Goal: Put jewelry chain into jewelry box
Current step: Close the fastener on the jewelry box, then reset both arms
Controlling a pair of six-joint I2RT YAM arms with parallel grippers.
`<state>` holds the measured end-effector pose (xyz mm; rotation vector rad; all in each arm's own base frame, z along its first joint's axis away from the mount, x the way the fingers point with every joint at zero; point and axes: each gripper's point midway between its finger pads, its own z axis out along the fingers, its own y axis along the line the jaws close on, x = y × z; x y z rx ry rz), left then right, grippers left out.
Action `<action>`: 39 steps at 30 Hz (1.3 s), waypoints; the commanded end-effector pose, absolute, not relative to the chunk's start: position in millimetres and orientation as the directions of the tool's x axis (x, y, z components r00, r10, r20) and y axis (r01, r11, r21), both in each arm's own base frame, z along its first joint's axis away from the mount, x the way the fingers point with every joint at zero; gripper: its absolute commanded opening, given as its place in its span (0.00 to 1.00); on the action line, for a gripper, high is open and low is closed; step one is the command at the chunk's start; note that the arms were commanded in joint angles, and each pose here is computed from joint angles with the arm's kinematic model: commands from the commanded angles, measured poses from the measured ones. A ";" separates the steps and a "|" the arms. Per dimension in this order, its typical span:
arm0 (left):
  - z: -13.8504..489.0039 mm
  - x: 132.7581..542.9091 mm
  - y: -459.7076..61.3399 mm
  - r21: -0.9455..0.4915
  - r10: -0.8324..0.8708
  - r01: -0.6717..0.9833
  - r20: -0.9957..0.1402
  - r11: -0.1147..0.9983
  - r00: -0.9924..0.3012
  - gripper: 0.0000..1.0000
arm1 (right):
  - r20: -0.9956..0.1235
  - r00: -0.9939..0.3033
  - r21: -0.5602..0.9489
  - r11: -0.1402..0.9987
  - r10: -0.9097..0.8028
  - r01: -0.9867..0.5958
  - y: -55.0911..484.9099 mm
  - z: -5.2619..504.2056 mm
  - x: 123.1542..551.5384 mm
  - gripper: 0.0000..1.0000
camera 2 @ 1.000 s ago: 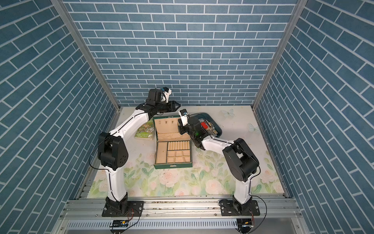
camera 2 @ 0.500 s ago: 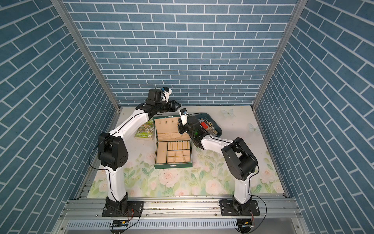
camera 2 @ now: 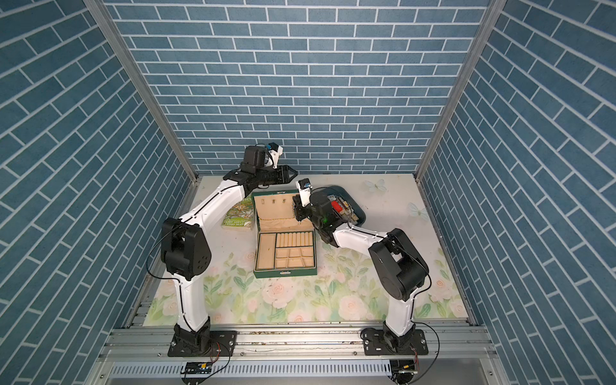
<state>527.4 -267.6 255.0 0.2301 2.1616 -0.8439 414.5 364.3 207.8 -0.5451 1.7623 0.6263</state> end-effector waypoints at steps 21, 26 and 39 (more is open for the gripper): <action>372.6 490.3 -219.5 -0.403 -0.194 0.374 -0.853 0.835 -0.484 0.68 | -0.981 -0.189 0.164 0.655 0.033 -0.737 325.0 312.4 338.5 0.35; 404.9 457.4 -178.4 -0.376 -0.271 0.281 -0.897 0.883 -0.350 0.88 | -0.979 -0.202 0.159 0.746 0.033 -0.647 294.3 318.7 335.5 0.49; 309.3 325.4 -16.2 -0.300 -0.301 -0.254 -0.953 0.919 0.037 1.00 | -0.991 0.084 0.090 0.984 0.104 -0.156 150.1 280.4 326.0 1.00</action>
